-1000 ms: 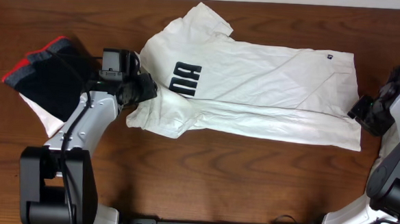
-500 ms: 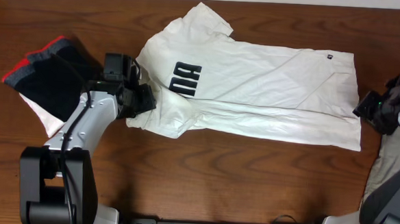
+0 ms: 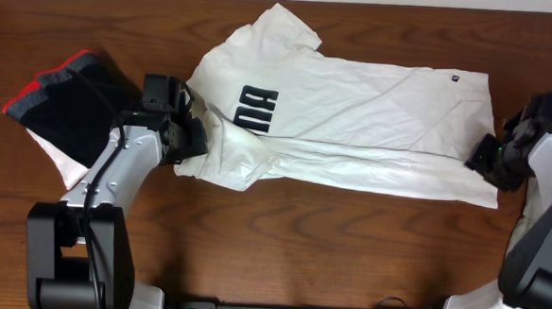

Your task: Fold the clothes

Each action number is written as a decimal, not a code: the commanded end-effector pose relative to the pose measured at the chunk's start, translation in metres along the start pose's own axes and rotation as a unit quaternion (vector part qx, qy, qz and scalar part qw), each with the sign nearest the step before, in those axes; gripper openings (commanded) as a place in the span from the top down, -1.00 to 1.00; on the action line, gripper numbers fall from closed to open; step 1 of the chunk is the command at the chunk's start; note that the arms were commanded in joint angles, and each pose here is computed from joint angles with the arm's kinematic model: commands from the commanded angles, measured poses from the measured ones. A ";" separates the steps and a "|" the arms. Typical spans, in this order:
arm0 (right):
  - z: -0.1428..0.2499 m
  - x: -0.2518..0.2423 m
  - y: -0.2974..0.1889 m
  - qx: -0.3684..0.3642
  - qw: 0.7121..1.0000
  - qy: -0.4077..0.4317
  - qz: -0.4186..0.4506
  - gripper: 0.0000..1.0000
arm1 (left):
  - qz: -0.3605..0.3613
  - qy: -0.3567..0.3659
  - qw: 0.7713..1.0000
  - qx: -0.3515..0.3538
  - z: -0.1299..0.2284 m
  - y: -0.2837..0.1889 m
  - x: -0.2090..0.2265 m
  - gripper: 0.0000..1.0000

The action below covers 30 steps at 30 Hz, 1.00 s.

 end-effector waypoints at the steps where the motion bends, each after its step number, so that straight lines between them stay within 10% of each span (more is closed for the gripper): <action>1: 0.005 0.000 0.010 0.013 1.000 -0.007 0.004 0.07 | -0.016 0.007 1.000 -0.004 -0.002 -0.007 0.003 0.14; 20: 0.010 -0.014 0.016 0.026 0.999 -0.005 0.046 0.21 | -0.027 0.004 0.999 0.022 0.012 -0.013 0.007 0.21; 30: 0.010 -0.014 0.016 0.026 0.999 -0.006 0.046 0.20 | 0.020 -0.009 0.991 -0.129 -0.021 -0.086 -0.019 0.10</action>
Point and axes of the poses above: each gripper's point midway between its finger pads, its own y axis out along the fingers, its own x axis along the line the jaws close on, z = x × y, the point moved 3 cm from there along -y, back along the fingers, and after that the axes turned 3 degrees about y, right-handed, at the moved point
